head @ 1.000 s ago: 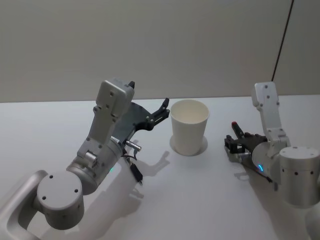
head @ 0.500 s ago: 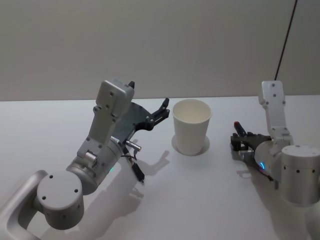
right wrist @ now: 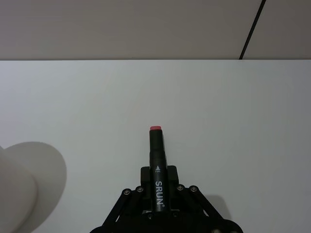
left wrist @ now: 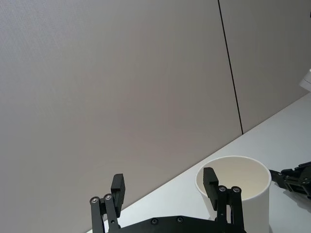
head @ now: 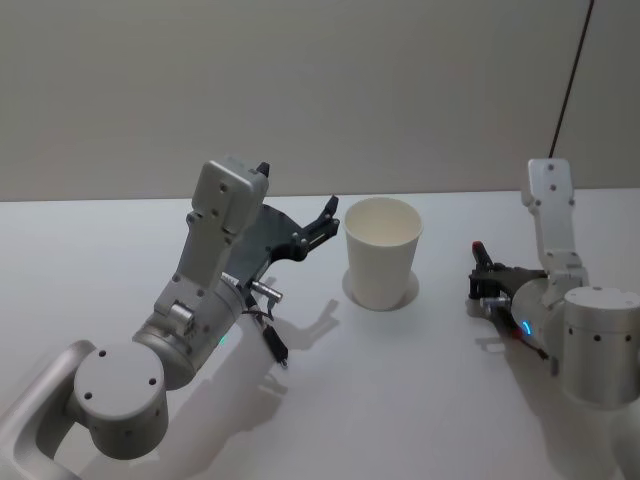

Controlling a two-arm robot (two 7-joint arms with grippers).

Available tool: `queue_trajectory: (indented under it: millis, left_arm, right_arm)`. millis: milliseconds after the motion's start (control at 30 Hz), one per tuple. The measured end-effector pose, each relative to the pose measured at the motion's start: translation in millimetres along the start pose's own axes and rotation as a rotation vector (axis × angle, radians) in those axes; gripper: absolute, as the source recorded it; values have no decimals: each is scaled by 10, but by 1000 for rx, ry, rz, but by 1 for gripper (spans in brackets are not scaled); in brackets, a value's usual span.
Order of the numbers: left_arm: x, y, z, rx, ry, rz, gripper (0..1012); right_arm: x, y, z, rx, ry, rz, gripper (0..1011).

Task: Place the pen into the pen holder.

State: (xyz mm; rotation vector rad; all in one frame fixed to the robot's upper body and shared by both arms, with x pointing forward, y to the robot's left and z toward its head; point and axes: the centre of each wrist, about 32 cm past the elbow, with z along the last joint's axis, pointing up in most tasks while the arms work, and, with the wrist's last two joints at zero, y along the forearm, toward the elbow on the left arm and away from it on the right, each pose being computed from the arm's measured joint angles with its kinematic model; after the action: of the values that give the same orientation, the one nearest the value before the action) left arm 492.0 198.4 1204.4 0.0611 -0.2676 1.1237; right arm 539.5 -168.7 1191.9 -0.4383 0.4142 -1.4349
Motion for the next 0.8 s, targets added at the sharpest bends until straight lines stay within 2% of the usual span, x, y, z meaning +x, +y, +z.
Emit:
queue_trajectory:
  millis: [400, 600, 800]
  left_arm:
    - [0, 0, 0, 0, 0, 0, 1001]
    - [0, 0, 0, 0, 0, 0, 1001]
    - [0, 0, 0, 0, 0, 0, 1001]
  right_arm:
    - [6, 3, -6, 21, -24, 16, 189]
    - [18, 1, -27, 58, -47, 26, 189]
    - [24, -26, 7, 135, -77, 37, 189]
